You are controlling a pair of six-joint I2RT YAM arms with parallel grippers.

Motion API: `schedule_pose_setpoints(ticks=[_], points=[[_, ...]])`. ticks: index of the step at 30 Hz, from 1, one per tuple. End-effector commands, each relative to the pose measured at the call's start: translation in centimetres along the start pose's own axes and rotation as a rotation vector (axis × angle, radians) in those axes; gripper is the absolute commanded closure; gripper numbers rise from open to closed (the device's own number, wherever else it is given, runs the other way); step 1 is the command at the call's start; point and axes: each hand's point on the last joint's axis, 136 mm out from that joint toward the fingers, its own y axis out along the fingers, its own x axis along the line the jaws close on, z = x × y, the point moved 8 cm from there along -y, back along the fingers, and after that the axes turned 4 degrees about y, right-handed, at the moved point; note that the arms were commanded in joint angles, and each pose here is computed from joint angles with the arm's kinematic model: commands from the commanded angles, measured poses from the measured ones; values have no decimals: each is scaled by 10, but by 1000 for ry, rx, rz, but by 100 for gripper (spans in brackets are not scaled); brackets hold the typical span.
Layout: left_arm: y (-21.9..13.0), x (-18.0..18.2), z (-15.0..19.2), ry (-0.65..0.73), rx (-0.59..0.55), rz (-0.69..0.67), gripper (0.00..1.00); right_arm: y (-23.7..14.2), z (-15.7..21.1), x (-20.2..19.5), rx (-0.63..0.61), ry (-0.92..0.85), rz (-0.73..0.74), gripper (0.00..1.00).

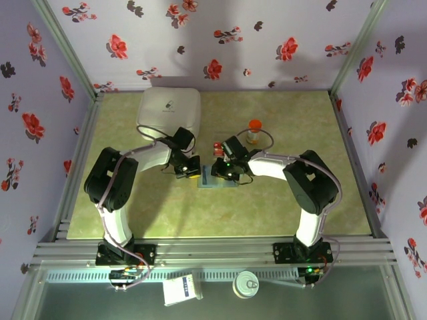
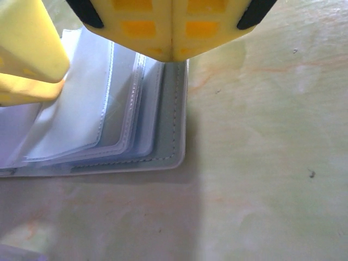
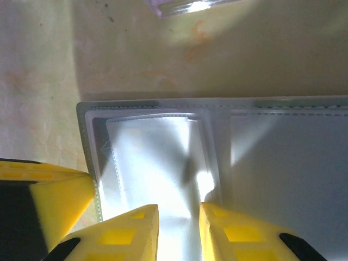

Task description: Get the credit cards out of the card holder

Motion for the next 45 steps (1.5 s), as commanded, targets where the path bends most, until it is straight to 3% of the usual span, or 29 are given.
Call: schedule_pose_setpoints(ticks=[1, 6, 16, 30, 41, 45], points=[[-23, -11, -6, 20, -48, 14, 100, -3, -2, -1, -12, 39, -68, 74], [-27, -22, -7, 17, -55, 75, 99, -5, -1, -5, -17, 57, -99, 74], [-14, -38, -8, -8, -43, 177, 82, -4, -1, -16, -15, 105, -144, 75], [6, -33, -2, -17, -4, 121, 70, -1, 2, -24, -4, 120, -138, 75], [12, -32, -3, -15, 5, 112, 67, -1, 2, -24, -2, 121, -139, 76], [11, -36, -4, -16, -3, 146, 73, -2, 3, -24, 0, 120, -143, 77]])
